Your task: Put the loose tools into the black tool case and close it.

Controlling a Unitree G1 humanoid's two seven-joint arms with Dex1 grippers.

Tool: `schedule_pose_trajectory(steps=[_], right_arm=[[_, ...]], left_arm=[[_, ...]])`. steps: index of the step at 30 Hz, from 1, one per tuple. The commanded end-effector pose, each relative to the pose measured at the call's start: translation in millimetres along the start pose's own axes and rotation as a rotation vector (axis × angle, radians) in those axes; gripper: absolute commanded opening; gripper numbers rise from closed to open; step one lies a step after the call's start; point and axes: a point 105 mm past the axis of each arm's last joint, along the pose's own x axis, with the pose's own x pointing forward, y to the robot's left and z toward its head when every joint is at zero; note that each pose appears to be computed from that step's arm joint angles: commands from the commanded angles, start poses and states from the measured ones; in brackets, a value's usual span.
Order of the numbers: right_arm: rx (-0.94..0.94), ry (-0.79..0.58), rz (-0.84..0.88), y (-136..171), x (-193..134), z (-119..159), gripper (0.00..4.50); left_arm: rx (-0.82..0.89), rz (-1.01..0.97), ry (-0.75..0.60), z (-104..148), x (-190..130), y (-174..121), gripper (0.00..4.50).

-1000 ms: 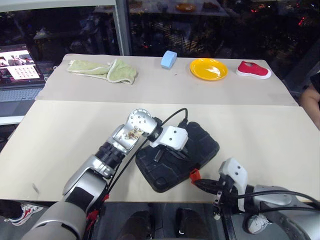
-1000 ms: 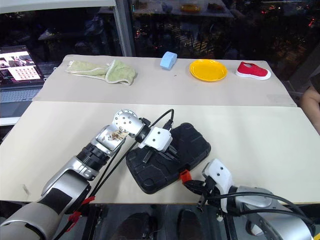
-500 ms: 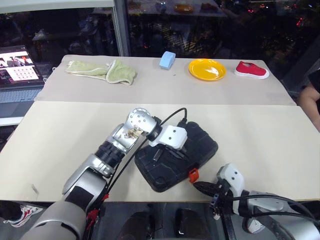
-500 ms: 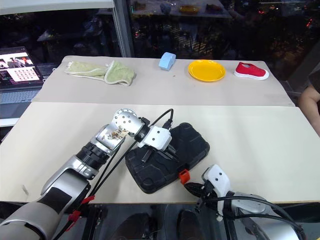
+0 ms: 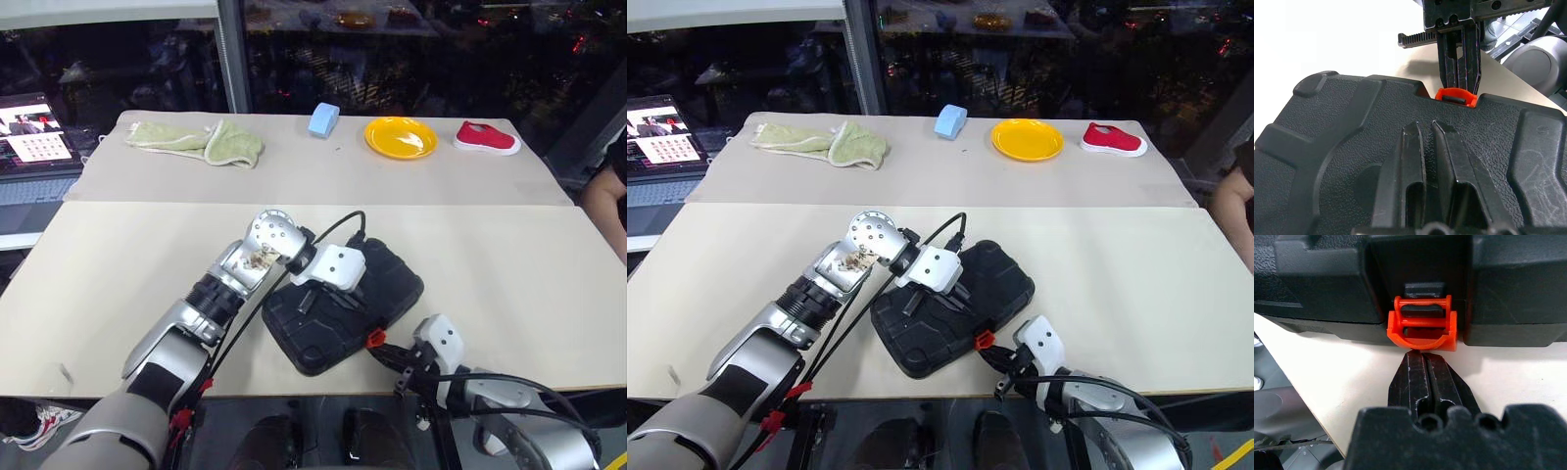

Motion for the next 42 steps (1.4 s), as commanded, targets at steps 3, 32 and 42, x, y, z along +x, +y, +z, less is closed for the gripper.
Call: schedule_pose_trajectory(steps=[3,32,42], right_arm=[[-0.112,-0.146,-0.024,-3.5,-7.2,55.5,0.00],[-0.106,0.094,0.067,15.3,-48.7,23.4,0.00],[-0.050,0.077,-0.036,-5.7,-26.6,1.3,0.00]], left_arm=[[-0.041,-0.067,0.092,-22.3,11.3,-13.3,0.50],[-0.034,-0.059,0.095,-27.9,14.3,-16.1,0.50],[-0.028,-0.060,0.103,-27.1,12.0,-12.9,0.50]])
